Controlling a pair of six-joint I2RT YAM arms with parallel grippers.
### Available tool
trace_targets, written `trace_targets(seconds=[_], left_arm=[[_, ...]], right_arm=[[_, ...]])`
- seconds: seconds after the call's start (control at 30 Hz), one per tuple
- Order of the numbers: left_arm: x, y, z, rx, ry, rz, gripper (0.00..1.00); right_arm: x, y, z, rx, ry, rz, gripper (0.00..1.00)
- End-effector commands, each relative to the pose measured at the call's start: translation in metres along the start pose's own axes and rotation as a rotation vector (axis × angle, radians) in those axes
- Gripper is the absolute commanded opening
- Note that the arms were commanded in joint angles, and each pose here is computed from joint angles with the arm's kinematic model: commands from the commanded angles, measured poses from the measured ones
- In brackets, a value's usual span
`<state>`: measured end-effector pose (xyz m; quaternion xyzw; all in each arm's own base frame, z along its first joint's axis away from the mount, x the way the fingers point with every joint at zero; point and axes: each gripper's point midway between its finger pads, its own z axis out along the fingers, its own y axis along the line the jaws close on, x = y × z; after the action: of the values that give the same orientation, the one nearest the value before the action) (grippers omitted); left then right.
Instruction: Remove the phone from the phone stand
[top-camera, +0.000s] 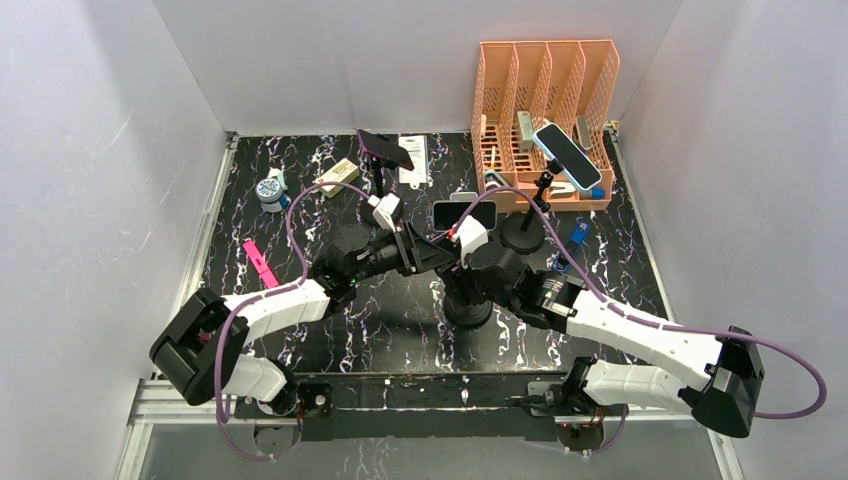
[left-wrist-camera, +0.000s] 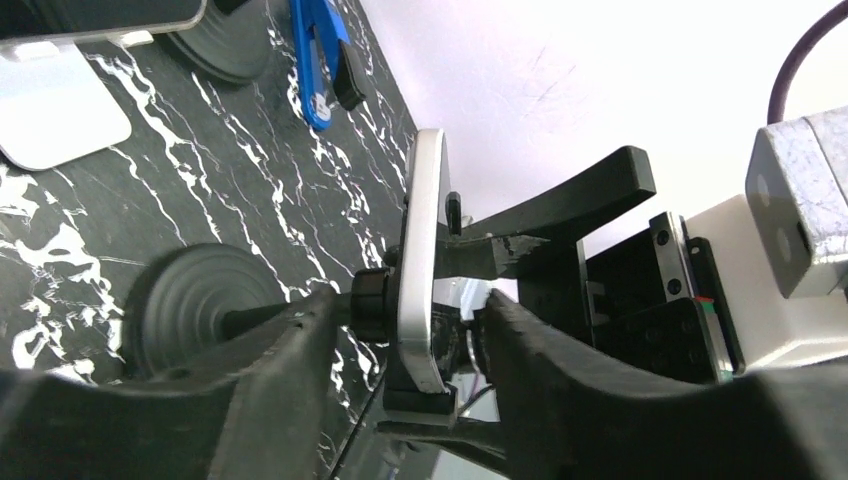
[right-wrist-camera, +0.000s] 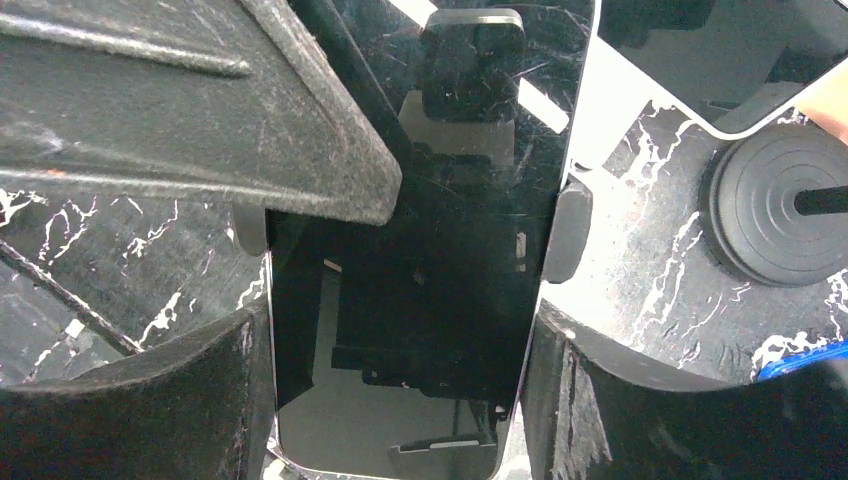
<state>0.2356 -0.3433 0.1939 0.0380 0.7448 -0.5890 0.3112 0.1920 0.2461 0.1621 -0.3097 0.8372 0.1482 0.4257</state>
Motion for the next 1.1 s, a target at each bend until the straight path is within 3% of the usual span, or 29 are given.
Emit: trace_targets(seconds=[0.0,0.07,0.2,0.4,0.67,1.07], left_arm=[[-0.006,-0.020,-0.007,0.043,-0.005,0.028,0.62],[-0.007,-0.024,-0.010,0.056,-0.009,0.045,0.69],[0.000,-0.022,-0.011,0.060,0.019,0.051,0.72],[0.013,-0.016,-0.013,0.070,0.060,0.025,0.64],[0.024,-0.012,-0.024,0.075,0.083,0.027,0.63],[0.020,-0.024,-0.019,0.118,0.087,0.015,0.52]], right_arm=[[-0.026,0.003,-0.010,-0.014,-0.090,0.003,0.43],[-0.025,0.006,-0.011,-0.027,-0.090,0.006,0.42],[-0.027,0.008,-0.013,-0.040,-0.096,0.018,0.38],[-0.027,0.008,-0.014,-0.039,-0.102,0.038,0.34],[-0.025,0.005,-0.015,-0.029,-0.107,0.053,0.33],[-0.024,0.007,-0.014,-0.038,-0.105,0.061,0.31]])
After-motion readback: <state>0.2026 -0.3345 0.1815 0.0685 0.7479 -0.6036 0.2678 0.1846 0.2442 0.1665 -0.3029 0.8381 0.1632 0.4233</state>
